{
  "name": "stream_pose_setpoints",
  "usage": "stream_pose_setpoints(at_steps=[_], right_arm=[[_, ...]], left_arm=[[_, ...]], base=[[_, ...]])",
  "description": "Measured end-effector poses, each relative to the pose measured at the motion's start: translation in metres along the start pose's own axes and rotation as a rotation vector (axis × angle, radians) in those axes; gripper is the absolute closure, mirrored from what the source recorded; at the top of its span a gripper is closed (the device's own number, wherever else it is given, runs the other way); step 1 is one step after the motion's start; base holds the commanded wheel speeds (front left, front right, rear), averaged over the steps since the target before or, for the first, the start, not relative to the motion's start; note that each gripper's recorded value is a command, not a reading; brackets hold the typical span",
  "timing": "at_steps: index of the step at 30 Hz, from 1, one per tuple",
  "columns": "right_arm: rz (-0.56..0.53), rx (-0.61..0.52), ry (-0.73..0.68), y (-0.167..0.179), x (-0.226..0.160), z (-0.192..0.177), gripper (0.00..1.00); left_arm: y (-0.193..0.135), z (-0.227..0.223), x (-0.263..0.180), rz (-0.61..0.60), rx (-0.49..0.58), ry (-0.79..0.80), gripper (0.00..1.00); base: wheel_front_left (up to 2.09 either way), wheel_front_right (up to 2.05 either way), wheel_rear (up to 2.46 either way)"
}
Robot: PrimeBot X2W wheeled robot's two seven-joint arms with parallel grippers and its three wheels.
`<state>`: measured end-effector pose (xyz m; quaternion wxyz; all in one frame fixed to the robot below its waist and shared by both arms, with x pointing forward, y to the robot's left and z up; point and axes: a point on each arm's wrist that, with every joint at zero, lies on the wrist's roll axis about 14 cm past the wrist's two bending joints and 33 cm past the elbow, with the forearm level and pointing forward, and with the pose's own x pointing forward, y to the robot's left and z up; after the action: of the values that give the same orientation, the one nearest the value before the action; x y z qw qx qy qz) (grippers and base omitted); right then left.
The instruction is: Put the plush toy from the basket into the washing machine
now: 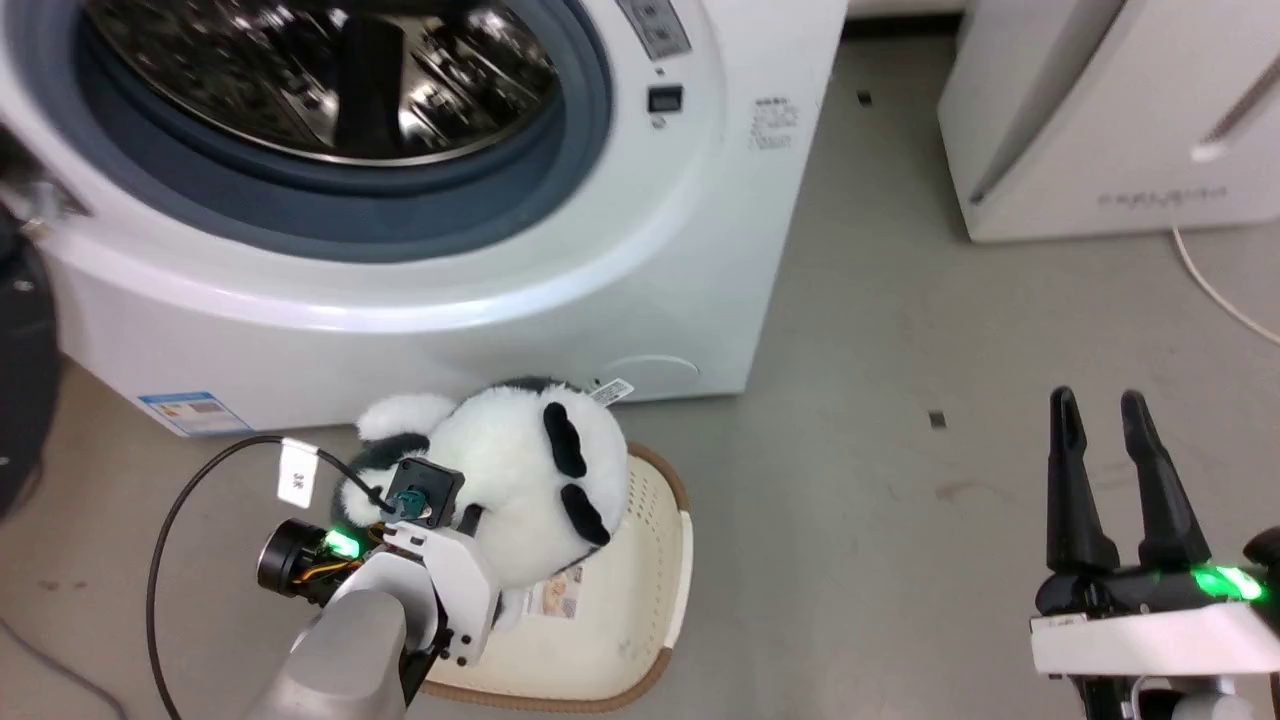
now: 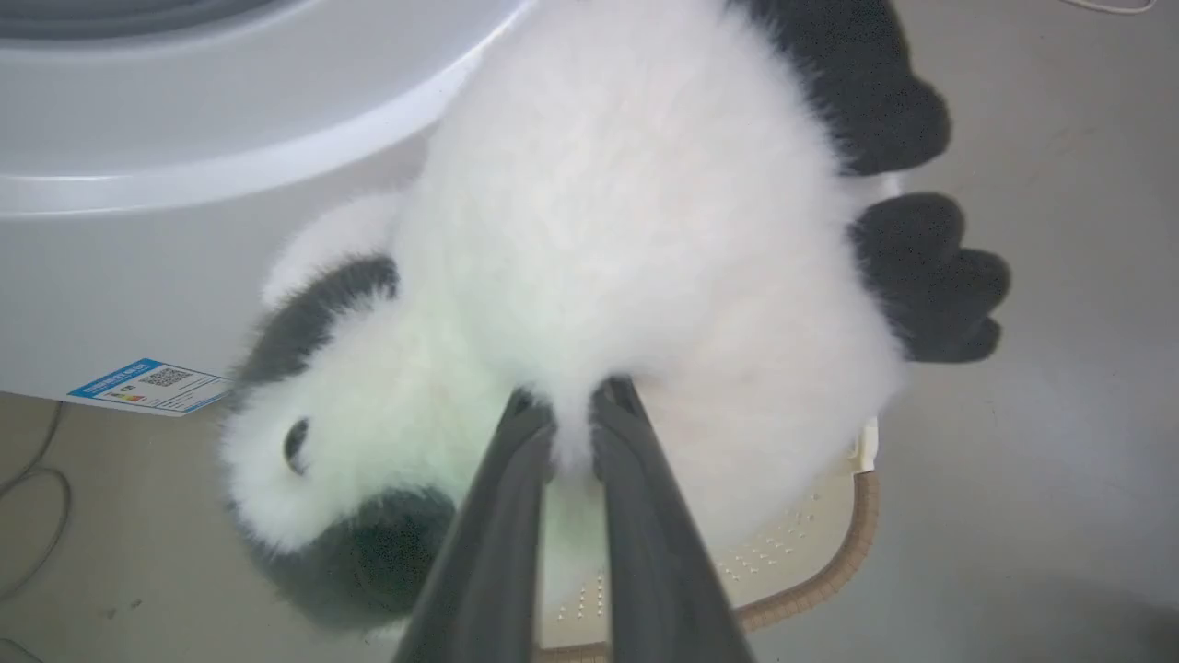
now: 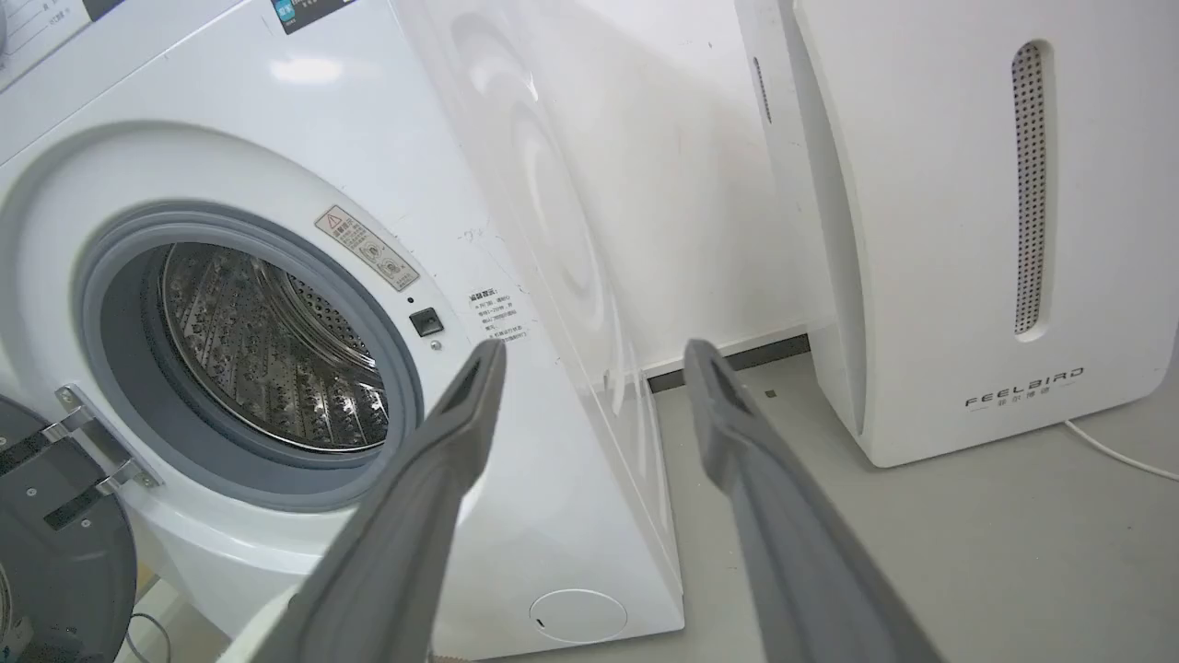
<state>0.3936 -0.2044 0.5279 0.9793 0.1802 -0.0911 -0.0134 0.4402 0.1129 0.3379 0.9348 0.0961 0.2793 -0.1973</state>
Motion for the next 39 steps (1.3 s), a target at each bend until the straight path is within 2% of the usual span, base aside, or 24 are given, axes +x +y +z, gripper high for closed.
stream_pose_setpoints(at_steps=[3, 9, 19, 28, 39], right_arm=[[0.013, 0.006, -0.004, 0.005, -0.005, 0.003, 0.00], [0.052, 0.010, -0.011, 0.018, -0.008, 0.006, 0.00], [0.083, 0.018, 0.006, 0.029, -0.007, 0.000, 0.00], [0.042, 0.007, 0.033, 0.014, 0.004, -0.013, 0.00], [-0.042, -0.002, 0.063, -0.019, 0.026, -0.034, 0.00]], left_arm=[[0.007, 0.022, -0.012, 0.029, -0.034, -0.090, 1.00], [0.028, 0.054, -0.037, 0.110, -0.038, -0.239, 1.00], [0.052, 0.097, -0.056, 0.205, -0.066, -0.402, 1.00], [0.070, 0.127, -0.032, 0.237, -0.094, -0.467, 1.00], [0.111, 0.161, 0.028, 0.276, -0.071, -0.502, 1.00]], base=[[0.00, 0.00, 0.00], [0.00, 0.00, 0.00], [0.00, 0.00, 0.00], [0.00, 0.00, 0.00], [0.00, 0.00, 0.00]])
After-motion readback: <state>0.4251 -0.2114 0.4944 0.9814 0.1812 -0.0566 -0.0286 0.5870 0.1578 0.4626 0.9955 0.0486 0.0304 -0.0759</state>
